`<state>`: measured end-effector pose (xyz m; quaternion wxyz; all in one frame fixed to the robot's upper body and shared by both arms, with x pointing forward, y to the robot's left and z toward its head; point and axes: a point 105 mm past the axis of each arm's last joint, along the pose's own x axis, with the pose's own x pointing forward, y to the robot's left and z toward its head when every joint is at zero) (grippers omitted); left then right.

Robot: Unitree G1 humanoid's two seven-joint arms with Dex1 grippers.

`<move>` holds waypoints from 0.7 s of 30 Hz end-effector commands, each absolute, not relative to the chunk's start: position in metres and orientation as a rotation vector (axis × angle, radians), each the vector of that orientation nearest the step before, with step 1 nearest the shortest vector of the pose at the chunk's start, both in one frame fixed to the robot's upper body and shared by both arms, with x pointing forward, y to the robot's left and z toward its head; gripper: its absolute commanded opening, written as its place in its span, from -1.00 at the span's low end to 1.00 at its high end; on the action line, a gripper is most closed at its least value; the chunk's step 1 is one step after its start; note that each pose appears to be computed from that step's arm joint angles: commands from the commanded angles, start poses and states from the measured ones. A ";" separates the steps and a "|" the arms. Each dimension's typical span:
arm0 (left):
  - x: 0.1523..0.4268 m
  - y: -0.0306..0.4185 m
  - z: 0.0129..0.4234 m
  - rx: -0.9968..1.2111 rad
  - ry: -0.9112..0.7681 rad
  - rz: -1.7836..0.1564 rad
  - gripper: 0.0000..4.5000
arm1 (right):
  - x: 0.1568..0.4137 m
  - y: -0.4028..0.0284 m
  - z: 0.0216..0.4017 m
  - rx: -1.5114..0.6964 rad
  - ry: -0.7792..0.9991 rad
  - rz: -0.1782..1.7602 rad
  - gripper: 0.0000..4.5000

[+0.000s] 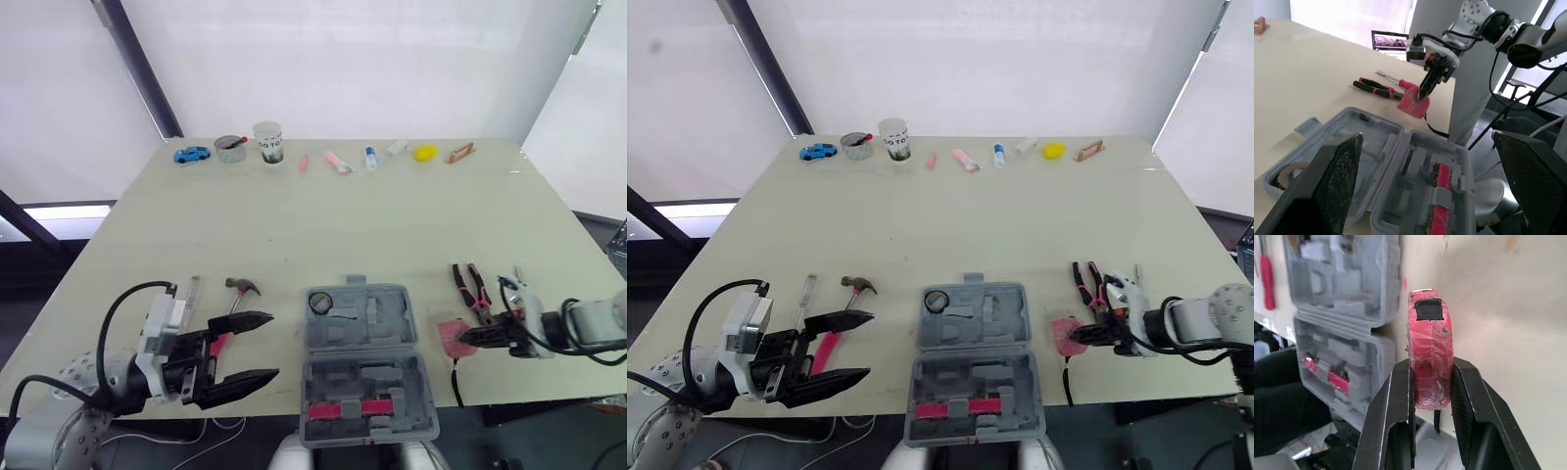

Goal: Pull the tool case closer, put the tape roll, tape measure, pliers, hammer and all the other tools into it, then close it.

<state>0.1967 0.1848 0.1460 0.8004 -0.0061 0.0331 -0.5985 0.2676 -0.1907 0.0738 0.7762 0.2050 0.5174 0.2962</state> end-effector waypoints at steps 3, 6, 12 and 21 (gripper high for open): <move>0.196 0.186 0.156 0.062 0.021 -1.298 1.00 | 0.282 -0.197 0.067 0.409 1.074 0.564 -0.80; 0.197 0.185 0.155 0.065 0.030 -1.295 1.00 | 0.287 -0.202 0.064 0.394 1.058 0.528 -0.28; 0.203 0.182 0.158 0.113 -0.007 -1.262 1.00 | 0.278 -0.221 0.076 0.160 0.999 0.575 0.94; 0.208 0.193 0.160 0.094 -0.103 -1.276 1.00 | 0.267 -0.211 0.118 -0.289 0.512 1.063 0.97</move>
